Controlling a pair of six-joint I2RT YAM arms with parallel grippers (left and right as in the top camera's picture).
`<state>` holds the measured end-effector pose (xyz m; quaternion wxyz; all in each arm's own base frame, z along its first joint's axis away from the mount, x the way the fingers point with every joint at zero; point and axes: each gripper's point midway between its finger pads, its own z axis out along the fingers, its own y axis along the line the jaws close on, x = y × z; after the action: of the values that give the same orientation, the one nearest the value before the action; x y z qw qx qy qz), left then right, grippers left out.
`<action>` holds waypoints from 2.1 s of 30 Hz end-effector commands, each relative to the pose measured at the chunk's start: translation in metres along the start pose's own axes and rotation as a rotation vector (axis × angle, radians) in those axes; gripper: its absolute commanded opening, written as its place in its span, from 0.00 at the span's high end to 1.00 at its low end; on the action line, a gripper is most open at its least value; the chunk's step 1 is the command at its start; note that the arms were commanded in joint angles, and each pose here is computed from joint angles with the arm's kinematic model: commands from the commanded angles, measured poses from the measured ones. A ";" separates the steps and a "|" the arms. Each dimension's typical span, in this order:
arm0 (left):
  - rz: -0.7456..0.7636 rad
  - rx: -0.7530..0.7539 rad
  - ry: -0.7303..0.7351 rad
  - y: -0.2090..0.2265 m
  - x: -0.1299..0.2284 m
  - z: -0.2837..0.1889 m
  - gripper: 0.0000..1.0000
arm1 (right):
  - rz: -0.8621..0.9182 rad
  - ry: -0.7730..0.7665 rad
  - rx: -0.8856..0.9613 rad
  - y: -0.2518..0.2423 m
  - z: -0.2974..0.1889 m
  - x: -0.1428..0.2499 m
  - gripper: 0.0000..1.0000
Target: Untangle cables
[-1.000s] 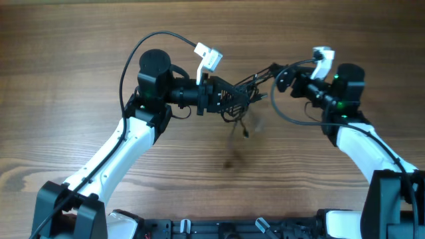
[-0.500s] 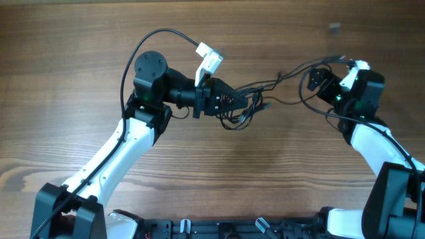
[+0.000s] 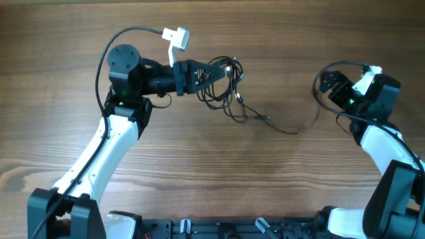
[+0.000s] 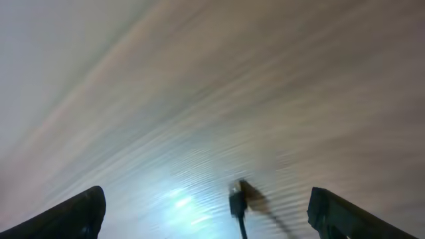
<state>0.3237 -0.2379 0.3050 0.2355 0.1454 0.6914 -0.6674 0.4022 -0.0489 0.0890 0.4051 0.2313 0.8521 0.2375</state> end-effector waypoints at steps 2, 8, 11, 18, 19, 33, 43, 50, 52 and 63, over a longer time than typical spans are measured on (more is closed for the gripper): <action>-0.189 -0.196 -0.162 0.039 -0.016 -0.006 0.96 | -0.080 0.211 -0.528 0.085 -0.024 0.036 0.00; -0.335 -0.134 0.026 0.034 0.024 -0.003 0.96 | -0.437 0.260 -1.068 0.162 -0.082 0.064 0.00; -0.381 -0.057 0.122 0.020 0.038 -0.003 0.96 | -0.587 0.274 -1.187 0.190 -0.087 0.094 0.01; -0.427 0.039 0.268 0.000 0.064 -0.002 0.96 | -0.683 0.308 -1.314 0.223 -0.101 0.118 0.00; -0.417 0.041 0.279 -0.002 0.067 0.003 0.96 | -0.695 0.317 -1.339 0.227 -0.104 0.121 0.00; -0.360 0.027 0.364 -0.004 0.104 0.047 0.95 | -0.700 0.408 -1.442 0.238 -0.121 0.142 0.24; -0.298 0.066 0.373 -0.012 0.102 0.050 0.96 | -0.715 0.409 -1.445 0.245 -0.120 0.150 0.70; -0.298 0.049 0.347 -0.007 0.096 0.048 0.69 | -0.518 0.365 -1.149 0.247 -0.075 0.128 0.96; -0.293 0.014 0.308 0.000 0.091 0.051 0.57 | -0.300 0.330 -0.935 0.238 -0.044 0.105 0.96; -0.336 -0.275 0.062 0.058 0.064 0.051 0.10 | 0.246 0.375 -0.608 0.192 -0.010 0.075 0.96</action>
<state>0.2862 -0.2966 0.2385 0.0817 0.0670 0.7692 -0.6302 0.3839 0.1520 0.1756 0.2935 0.0780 0.7665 0.5659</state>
